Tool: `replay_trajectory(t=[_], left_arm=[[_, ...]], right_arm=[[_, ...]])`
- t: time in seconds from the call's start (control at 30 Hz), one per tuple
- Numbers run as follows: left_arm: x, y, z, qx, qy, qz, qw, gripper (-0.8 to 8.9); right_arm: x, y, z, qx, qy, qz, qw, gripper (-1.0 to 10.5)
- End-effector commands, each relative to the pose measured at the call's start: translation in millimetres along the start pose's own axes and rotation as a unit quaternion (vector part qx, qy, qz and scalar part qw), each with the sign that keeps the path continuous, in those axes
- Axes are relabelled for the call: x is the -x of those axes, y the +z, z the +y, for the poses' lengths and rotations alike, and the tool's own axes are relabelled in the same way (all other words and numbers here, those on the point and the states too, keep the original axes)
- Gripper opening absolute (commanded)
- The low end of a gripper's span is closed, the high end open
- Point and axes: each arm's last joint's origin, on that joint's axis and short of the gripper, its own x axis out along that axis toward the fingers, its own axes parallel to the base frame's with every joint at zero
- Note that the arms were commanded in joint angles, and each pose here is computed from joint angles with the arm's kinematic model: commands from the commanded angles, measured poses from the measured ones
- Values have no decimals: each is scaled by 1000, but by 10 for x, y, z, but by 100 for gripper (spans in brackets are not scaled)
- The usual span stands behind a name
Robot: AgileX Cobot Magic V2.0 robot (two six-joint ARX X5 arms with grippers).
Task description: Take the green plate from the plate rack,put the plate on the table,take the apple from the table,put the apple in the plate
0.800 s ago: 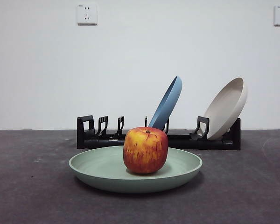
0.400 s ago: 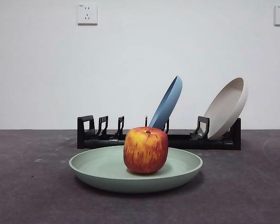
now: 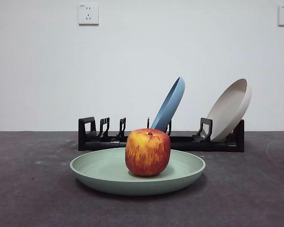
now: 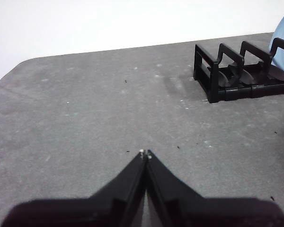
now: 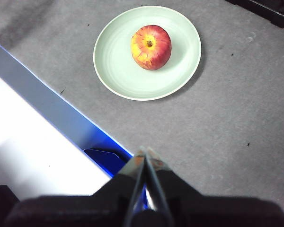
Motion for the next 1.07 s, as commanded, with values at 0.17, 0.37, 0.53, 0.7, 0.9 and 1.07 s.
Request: replay_trajectory(t=[0.17, 0.37, 0.53, 0.7, 0.9, 1.07], left_arm=[[-12, -39, 0, 4, 0, 4, 1000, -3], [-12, -39, 0, 4, 0, 4, 1000, -4], [-12, -39, 0, 4, 0, 4, 1000, -3], [-12, -39, 0, 4, 0, 4, 1000, -4], [-12, -39, 0, 4, 0, 4, 1000, -3], [-12, -39, 0, 4, 0, 4, 1000, -3]], right_arm=[[5, 5, 2, -2, 0, -3, 1000, 1], [55, -28, -21, -10, -8, -12, 1000, 1], [198, -108, -133, -19, -53, -57, 997, 1], [239, -230, -287, -68, -143, -194, 968, 1], [-96, -539, -450, -76, -195, -317, 925, 1], [-543, -847, -613, -84, -225, -363, 900, 1]])
